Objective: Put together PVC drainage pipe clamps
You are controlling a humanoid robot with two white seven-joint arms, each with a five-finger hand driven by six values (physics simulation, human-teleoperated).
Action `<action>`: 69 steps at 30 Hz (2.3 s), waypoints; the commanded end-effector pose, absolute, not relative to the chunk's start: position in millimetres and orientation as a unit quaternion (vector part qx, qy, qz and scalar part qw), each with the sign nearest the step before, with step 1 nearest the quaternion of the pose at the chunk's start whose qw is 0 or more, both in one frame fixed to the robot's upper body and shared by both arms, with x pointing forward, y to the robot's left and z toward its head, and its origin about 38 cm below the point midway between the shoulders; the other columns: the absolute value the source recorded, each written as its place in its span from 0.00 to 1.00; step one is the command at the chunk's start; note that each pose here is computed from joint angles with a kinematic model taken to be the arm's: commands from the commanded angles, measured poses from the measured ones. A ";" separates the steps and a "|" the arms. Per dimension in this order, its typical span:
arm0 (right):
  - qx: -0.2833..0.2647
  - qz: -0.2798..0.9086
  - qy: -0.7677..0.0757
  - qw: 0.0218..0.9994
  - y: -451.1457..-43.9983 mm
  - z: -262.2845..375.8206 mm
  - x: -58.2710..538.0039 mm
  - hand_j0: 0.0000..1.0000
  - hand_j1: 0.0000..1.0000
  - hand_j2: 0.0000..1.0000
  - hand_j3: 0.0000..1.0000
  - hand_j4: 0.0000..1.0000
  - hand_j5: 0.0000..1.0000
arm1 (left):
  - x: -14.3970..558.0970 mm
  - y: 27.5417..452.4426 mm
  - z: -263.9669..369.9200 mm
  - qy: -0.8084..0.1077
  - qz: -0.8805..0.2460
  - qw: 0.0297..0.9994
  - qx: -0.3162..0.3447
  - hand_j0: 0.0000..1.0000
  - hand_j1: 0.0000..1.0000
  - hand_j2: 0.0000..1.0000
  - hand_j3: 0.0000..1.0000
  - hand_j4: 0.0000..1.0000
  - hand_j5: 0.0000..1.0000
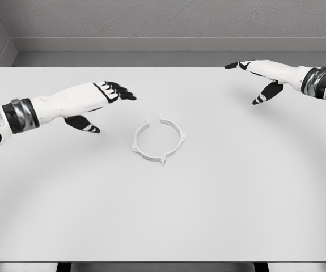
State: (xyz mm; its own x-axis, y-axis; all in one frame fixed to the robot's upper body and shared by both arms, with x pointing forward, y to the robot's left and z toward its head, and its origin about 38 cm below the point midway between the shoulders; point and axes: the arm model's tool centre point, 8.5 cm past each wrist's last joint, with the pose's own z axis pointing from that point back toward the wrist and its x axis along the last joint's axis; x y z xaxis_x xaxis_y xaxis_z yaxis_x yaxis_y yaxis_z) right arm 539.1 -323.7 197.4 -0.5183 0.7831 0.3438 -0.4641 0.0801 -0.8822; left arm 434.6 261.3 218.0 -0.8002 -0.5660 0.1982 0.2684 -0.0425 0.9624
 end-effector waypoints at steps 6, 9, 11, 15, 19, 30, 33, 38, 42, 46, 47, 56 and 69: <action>-0.109 0.660 -0.590 0.452 -276.8 194.4 545.7 1.00 1.00 1.00 1.00 1.00 1.00 | 425.3 287.1 232.3 -0.626 -0.709 0.298 0.126 1.00 1.00 1.00 1.00 1.00 1.00; -0.080 0.660 -0.609 0.433 -233.0 193.0 548.7 1.00 1.00 1.00 1.00 1.00 1.00 | 425.1 288.5 232.3 -0.625 -0.710 0.299 0.127 1.00 1.00 1.00 1.00 1.00 1.00; -0.066 0.659 -0.617 0.425 -212.9 191.5 548.5 1.00 1.00 1.00 1.00 1.00 1.00 | 425.1 289.3 232.8 -0.625 -0.710 0.299 0.128 1.00 1.00 1.00 1.00 1.00 1.00; -0.048 0.660 -0.626 0.413 -186.7 190.0 546.6 1.00 1.00 1.00 1.00 1.00 1.00 | 423.8 288.7 228.0 -0.624 -0.710 0.302 0.124 1.00 1.00 1.00 1.00 1.00 1.00; -0.029 0.678 -0.615 0.402 -163.9 177.1 540.3 1.00 1.00 1.00 1.00 1.00 1.00 | 420.5 289.4 219.7 -0.621 -0.710 0.309 0.117 1.00 1.00 1.00 1.00 1.00 1.00; -0.018 0.679 -0.607 0.412 -162.8 159.2 533.5 1.00 1.00 1.00 1.00 1.00 1.00 | 416.9 312.7 257.0 -0.648 -0.688 0.305 0.121 1.00 1.00 1.00 1.00 1.00 1.00; -0.018 0.682 -0.605 0.410 -160.1 158.3 533.1 1.00 1.00 1.00 1.00 1.00 1.00 | 416.0 309.1 268.6 -0.654 -0.687 0.290 0.127 1.00 1.00 1.00 1.00 1.00 1.00; -0.012 0.682 -0.601 0.417 -161.2 148.2 529.0 1.00 1.00 1.00 1.00 1.00 1.00 | 413.6 306.4 266.4 -0.668 -0.675 0.294 0.110 1.00 1.00 1.00 1.00 1.00 1.00; -0.008 0.684 -0.601 0.413 -153.5 147.5 528.0 1.00 1.00 1.00 1.00 1.00 1.00 | 409.3 308.4 250.1 -0.662 -0.676 0.309 0.098 1.00 1.00 1.00 1.00 1.00 1.00; -0.003 0.688 -0.600 0.409 -145.5 145.6 526.2 1.00 1.00 1.00 1.00 1.00 1.00 | 409.6 308.2 251.1 -0.663 -0.675 0.309 0.098 1.00 1.00 1.00 1.00 1.00 1.00; -0.002 0.690 -0.599 0.407 -143.6 144.7 525.5 1.00 1.00 1.00 1.00 1.00 1.00 | 409.3 308.3 250.4 -0.663 -0.675 0.309 0.097 1.00 1.00 1.00 1.00 1.00 1.00; -0.003 0.695 -0.595 0.403 -138.3 143.7 524.7 1.00 1.00 1.00 1.00 1.00 1.00 | 409.2 307.5 250.7 -0.664 -0.674 0.308 0.097 1.00 1.00 1.00 1.00 1.00 1.00; -0.028 0.691 -0.591 0.416 -172.5 151.7 532.0 1.00 1.00 1.00 1.00 1.00 1.00 | 409.2 307.9 250.7 -0.663 -0.675 0.308 0.097 1.00 1.00 1.00 1.00 1.00 1.00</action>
